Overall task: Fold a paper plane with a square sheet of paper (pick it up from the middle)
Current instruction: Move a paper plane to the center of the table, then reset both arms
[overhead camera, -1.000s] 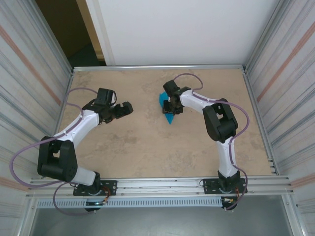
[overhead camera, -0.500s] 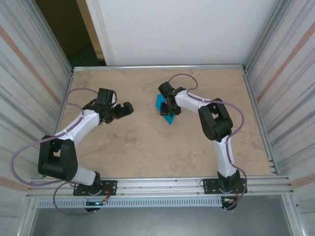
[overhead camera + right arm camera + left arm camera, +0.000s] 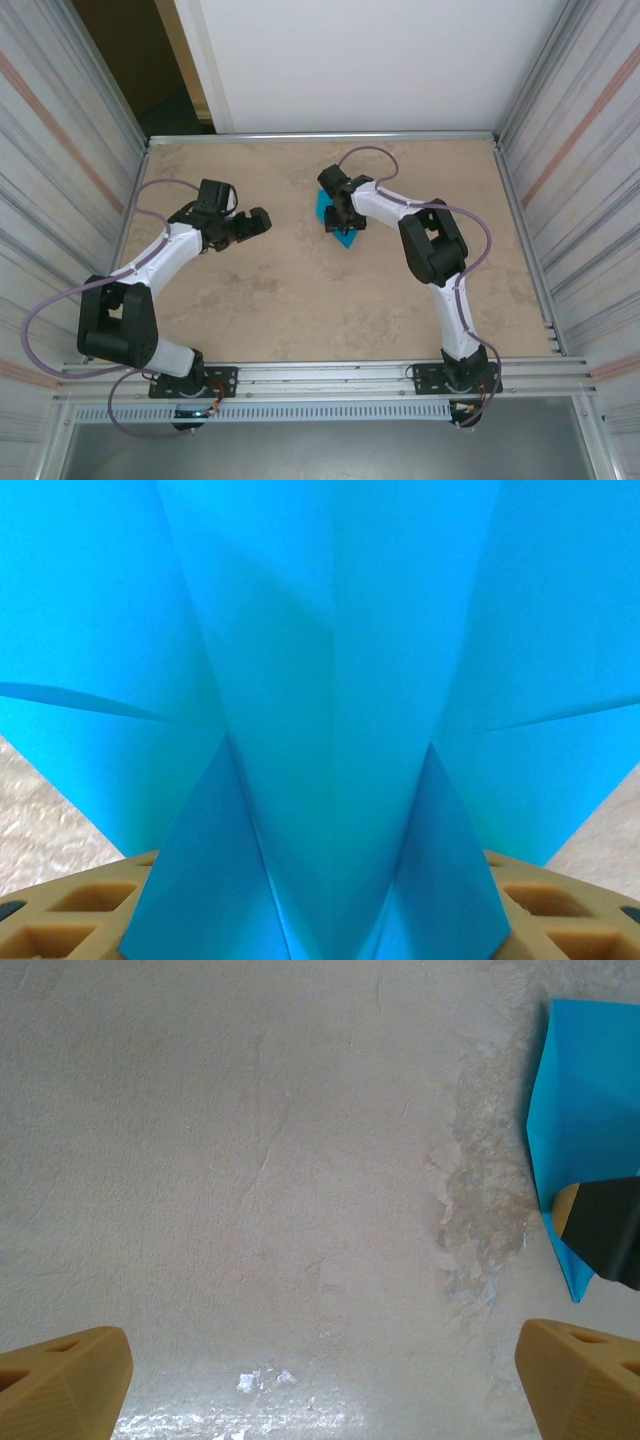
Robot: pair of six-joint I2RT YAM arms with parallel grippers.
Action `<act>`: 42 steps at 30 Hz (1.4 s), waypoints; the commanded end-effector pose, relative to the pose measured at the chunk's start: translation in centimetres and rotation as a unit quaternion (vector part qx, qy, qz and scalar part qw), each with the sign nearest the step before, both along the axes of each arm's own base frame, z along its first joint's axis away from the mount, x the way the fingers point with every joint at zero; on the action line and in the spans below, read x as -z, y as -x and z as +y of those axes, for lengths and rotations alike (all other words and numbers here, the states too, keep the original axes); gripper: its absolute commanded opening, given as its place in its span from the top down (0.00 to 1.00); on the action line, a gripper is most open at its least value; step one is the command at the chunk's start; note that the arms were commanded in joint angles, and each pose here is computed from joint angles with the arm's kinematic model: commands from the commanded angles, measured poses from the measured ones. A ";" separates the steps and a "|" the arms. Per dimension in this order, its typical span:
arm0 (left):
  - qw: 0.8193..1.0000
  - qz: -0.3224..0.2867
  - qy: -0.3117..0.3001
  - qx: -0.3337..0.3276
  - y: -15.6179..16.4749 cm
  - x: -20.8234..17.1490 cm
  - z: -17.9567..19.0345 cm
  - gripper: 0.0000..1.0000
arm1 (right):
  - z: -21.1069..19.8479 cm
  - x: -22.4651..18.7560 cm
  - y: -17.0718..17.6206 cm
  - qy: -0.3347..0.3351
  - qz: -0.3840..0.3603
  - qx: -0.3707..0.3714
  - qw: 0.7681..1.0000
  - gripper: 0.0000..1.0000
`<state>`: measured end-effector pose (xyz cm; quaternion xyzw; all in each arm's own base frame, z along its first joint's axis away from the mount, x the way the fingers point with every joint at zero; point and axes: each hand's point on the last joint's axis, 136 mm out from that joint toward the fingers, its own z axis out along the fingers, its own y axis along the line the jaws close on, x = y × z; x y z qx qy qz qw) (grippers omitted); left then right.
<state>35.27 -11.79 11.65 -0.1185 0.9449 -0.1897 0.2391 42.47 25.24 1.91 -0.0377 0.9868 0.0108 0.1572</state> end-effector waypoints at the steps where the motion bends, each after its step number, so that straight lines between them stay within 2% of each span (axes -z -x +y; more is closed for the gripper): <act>1: 1.000 -0.001 0.000 0.002 -0.2 0.2 -0.1 0.01 | -3.2 4.2 1.5 0.062 0.057 0.030 0.996 0.39; 4: 1.000 -0.002 0.000 0.001 -0.3 -0.1 0.0 0.01 | -2.7 3.4 1.1 0.051 0.050 0.030 0.997 0.39; 7: 1.000 -0.007 0.000 0.001 -0.3 -0.4 -0.1 0.01 | -1.7 0.8 0.4 0.024 0.030 0.028 0.999 0.39; 10: 1.000 -0.015 -0.002 -0.002 -0.6 -1.2 0.0 0.01 | -0.9 -3.2 -0.3 -0.013 -0.003 0.026 1.000 0.39; 13: 1.000 -0.028 -0.010 -0.006 -0.9 -2.2 0.4 0.01 | -0.8 -7.1 -0.8 -0.039 -0.040 0.028 0.998 0.34; 19: 0.997 -0.065 -0.036 -0.022 -1.6 -5.0 1.5 0.01 | -2.8 -12.8 -0.3 -0.074 -0.092 0.051 0.992 0.28; 24: 0.989 -0.114 -0.080 -0.058 -2.0 -7.1 3.8 0.01 | -8.7 -17.0 0.7 -0.056 -0.189 0.097 0.976 0.18; 28: 0.964 -0.176 -0.148 -0.131 -1.5 -7.4 7.9 0.01 | -16.5 -18.1 2.4 0.001 -0.265 0.146 0.953 0.00; 32: 0.934 -0.221 -0.205 -0.193 0.0 -6.5 11.5 0.01 | -23.3 -17.8 4.6 0.037 -0.301 0.194 0.933 0.01; 36: 0.913 -0.218 -0.269 -0.218 1.0 -4.7 14.3 0.01 | -28.5 -15.7 6.4 0.069 -0.318 0.245 0.913 0.01; 39: 0.893 -0.232 -0.323 -0.208 1.0 -3.8 15.4 0.01 | -30.9 -13.7 7.1 0.068 -0.325 0.271 0.903 0.01; 42: 0.892 -0.255 -0.331 -0.174 0.1 -3.5 15.1 0.01 | -32.0 -11.4 7.3 0.074 -0.341 0.270 0.897 0.01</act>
